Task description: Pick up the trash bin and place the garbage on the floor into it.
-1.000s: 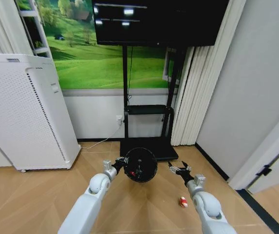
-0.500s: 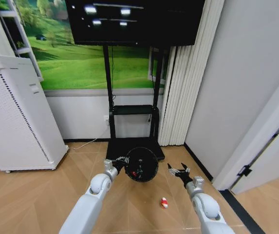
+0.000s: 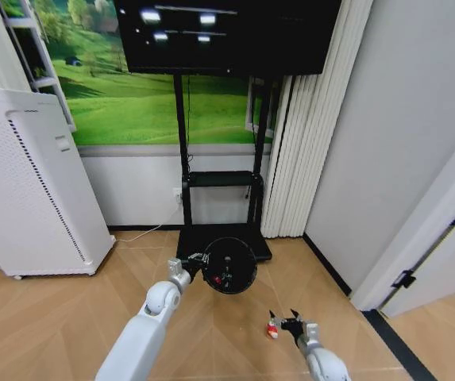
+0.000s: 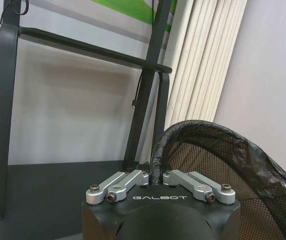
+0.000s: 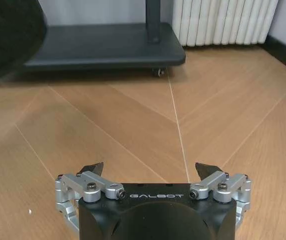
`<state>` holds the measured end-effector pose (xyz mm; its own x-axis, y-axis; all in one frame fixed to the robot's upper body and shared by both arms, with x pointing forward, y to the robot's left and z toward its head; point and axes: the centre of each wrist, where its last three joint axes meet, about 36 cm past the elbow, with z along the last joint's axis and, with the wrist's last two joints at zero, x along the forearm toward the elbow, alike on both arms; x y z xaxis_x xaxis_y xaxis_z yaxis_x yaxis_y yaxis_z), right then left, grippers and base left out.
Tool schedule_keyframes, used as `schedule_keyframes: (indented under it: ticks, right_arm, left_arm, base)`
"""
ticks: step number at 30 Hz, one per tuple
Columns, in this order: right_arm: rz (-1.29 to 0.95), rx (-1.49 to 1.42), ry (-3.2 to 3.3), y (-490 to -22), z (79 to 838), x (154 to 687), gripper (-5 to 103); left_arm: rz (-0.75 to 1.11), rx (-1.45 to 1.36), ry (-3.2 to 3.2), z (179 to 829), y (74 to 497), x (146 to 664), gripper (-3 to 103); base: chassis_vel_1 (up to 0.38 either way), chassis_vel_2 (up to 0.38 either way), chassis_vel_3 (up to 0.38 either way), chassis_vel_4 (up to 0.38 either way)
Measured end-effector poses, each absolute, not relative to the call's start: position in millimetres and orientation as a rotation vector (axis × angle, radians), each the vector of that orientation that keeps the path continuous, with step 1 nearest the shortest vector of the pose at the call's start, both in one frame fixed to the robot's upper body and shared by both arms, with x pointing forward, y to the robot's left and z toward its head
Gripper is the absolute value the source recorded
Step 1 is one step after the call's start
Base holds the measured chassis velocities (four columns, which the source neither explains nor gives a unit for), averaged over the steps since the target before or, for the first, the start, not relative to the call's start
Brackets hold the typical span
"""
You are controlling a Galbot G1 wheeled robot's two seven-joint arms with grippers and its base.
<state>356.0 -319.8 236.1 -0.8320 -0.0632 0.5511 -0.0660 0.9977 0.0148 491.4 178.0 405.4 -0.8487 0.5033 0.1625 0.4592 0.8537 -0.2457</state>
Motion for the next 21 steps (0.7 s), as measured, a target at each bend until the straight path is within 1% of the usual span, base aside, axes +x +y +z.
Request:
schedule_keyframes:
  ticks: [5, 21]
  right_arm:
    - [0.008, 0.038, -2.441, -322.5, 195.1, 367.0, 100]
    - [-0.058, 0.015, -2.320, -314.3, 167.6, 388.7, 100]
  left_arm:
    - [0.301, -0.747, -2.815, 408.1, 175.2, 490.8, 7]
    - [0.299, -0.749, -2.818, 409.6, 171.7, 490.3, 7]
  base:
    - [0.000, 0.000, 0.000, 0.000]
    - [0.000, 0.000, 0.000, 0.000]
